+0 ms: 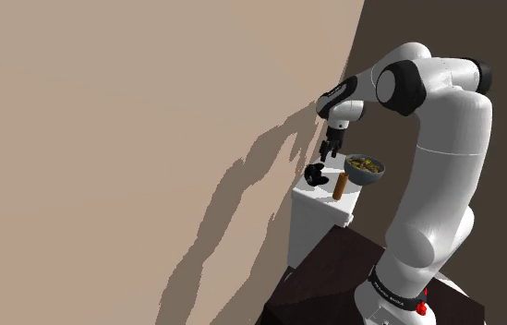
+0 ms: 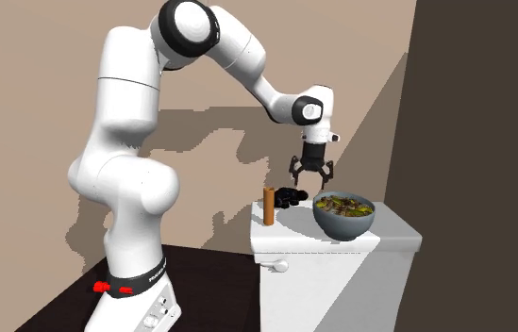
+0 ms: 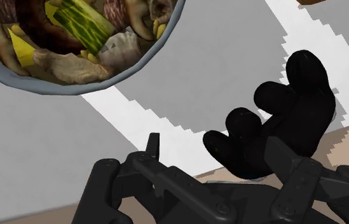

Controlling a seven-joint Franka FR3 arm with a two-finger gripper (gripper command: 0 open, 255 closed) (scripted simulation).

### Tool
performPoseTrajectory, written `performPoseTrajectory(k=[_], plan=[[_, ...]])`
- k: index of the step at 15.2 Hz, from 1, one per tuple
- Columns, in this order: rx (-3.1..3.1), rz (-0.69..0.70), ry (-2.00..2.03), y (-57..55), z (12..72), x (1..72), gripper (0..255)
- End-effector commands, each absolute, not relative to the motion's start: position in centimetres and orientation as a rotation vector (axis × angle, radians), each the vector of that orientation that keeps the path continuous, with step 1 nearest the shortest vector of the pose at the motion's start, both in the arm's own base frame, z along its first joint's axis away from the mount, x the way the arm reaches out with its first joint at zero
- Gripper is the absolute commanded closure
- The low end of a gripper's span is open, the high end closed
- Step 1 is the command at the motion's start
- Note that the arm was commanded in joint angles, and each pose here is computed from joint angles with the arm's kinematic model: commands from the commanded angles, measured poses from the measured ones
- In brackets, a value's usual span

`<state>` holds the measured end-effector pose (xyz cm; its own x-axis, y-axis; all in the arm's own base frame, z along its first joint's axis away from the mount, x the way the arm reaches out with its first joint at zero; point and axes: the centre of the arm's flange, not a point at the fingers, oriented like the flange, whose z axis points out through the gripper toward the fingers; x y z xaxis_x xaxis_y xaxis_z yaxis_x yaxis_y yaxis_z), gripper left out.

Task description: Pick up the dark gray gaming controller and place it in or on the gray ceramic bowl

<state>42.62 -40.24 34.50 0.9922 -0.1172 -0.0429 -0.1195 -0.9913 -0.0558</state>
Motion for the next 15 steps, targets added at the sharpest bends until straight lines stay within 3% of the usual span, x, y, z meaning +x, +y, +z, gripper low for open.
performPoseTrajectory(k=[1, 12, 13, 15], plan=[[-3.077, 0.06, 0.184, -40.2, 33.5, 42.6, 0], [-3.077, 0.06, 0.184, -40.1, 31.6, 42.5, 0], [-3.077, 0.06, 0.184, -40.1, 31.6, 42.5, 255], [-3.077, 0.06, 0.184, -40.1, 31.6, 42.5, 255]])
